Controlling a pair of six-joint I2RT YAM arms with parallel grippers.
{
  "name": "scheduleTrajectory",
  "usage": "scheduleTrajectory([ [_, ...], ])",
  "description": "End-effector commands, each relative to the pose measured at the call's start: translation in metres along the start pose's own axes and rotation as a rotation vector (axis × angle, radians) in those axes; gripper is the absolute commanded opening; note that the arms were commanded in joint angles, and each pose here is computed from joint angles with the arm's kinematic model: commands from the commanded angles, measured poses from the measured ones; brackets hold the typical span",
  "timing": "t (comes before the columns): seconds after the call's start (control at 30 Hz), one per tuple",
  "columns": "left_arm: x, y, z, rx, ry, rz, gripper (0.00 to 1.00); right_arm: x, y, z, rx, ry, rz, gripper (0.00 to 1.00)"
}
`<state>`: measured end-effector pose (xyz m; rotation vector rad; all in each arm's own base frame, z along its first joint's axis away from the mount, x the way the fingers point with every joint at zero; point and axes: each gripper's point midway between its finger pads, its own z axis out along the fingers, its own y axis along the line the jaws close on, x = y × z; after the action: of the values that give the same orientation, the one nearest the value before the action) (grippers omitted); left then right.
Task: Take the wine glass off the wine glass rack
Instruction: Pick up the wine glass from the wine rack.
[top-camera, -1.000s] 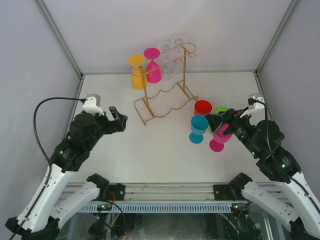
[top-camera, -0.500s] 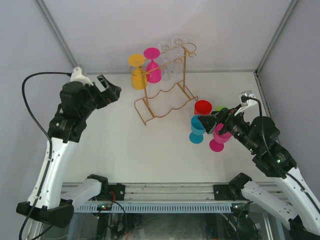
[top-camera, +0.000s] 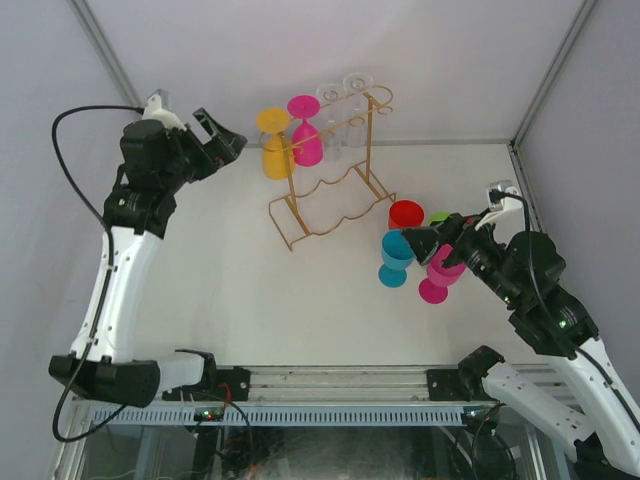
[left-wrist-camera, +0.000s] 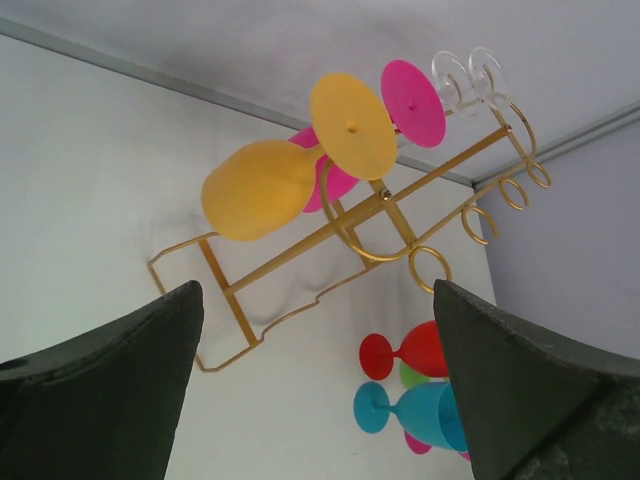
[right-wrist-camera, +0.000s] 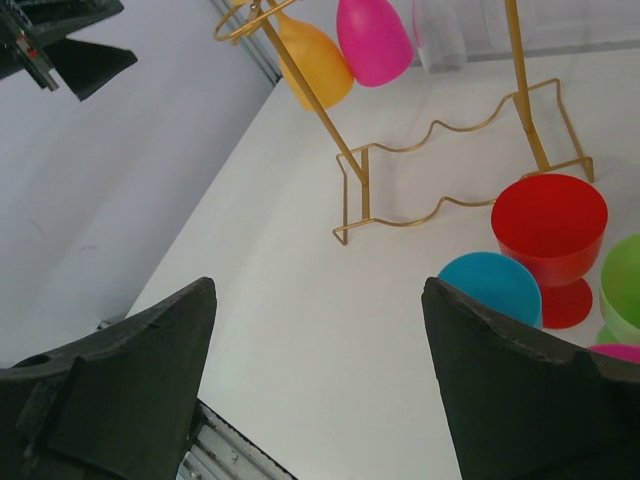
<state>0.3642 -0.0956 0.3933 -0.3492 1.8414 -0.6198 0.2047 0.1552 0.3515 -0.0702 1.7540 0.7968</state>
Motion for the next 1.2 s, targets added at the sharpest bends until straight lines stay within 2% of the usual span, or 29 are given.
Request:
scheduleTrajectory([
  [0.0, -0.011, -0.033, 0.022, 0.140, 0.042, -0.031, 0.99, -0.015, 0.002, -0.011, 0.009, -0.038, -0.007, 0.83],
  [0.3, -0.009, -0.030, 0.080, 0.119, 0.134, -0.069, 0.92, -0.004, -0.007, -0.015, 0.047, 0.004, -0.008, 0.83],
  [0.7, -0.013, -0.032, 0.106, 0.141, 0.144, -0.131, 0.83, 0.004, -0.004, -0.012, 0.029, 0.044, 0.005, 0.84],
  [1.0, -0.007, -0.034, 0.123, 0.194, 0.183, -0.185, 0.67, 0.006, 0.000, -0.010, 0.008, 0.058, 0.002, 0.86],
  [1.17, -0.008, -0.025, 0.129, 0.178, 0.182, -0.223, 0.51, 0.005, -0.002, -0.012, 0.014, 0.053, 0.004, 0.86],
])
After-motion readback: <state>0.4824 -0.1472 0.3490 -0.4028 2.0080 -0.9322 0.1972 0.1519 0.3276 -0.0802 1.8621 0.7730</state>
